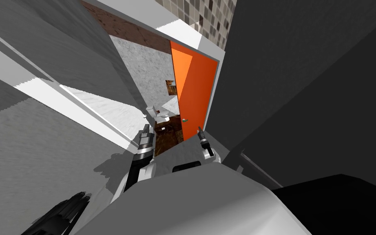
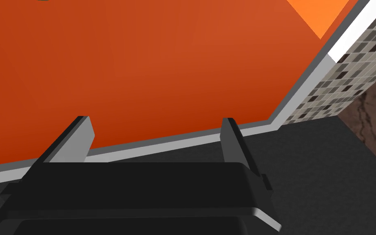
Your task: Push the door open
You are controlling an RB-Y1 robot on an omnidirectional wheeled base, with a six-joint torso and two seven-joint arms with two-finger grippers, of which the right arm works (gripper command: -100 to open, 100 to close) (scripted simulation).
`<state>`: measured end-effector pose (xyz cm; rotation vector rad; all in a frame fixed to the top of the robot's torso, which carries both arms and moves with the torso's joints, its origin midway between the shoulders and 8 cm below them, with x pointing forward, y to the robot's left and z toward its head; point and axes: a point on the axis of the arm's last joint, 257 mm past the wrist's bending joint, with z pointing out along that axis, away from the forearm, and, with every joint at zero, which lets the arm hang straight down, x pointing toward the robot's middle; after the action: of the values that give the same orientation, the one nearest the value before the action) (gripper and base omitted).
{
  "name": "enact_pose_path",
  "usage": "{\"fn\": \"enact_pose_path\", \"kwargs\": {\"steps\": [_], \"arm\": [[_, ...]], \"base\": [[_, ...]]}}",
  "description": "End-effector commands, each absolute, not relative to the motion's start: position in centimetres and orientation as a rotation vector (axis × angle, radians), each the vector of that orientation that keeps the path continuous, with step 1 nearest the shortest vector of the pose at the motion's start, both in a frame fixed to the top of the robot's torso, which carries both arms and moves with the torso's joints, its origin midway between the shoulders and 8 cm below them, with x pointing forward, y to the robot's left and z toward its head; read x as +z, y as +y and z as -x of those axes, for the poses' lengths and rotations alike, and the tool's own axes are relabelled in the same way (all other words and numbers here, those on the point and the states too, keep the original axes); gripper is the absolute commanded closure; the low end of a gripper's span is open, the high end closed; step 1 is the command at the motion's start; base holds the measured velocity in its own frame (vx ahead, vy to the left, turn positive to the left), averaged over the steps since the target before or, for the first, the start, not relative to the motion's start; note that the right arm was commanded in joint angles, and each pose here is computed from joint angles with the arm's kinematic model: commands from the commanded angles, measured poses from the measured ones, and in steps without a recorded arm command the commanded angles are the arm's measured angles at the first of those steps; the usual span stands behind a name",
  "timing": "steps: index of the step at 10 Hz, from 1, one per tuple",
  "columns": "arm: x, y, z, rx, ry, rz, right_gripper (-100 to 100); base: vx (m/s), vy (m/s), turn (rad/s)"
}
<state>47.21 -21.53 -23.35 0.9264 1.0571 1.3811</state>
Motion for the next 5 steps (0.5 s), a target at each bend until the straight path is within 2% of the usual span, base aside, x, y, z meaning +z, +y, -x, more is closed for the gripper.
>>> {"fn": "enact_pose_path", "kwargs": {"steps": [1,5], "arm": [[-24.4,-21.1,-47.2,1.379,1.077,-0.936,-100],[-27.1,-20.2,-47.5,1.371,1.125,-0.961,-100]], "base": [[0.090,-0.021,0.054],[0.089,-0.031,0.056]]}}
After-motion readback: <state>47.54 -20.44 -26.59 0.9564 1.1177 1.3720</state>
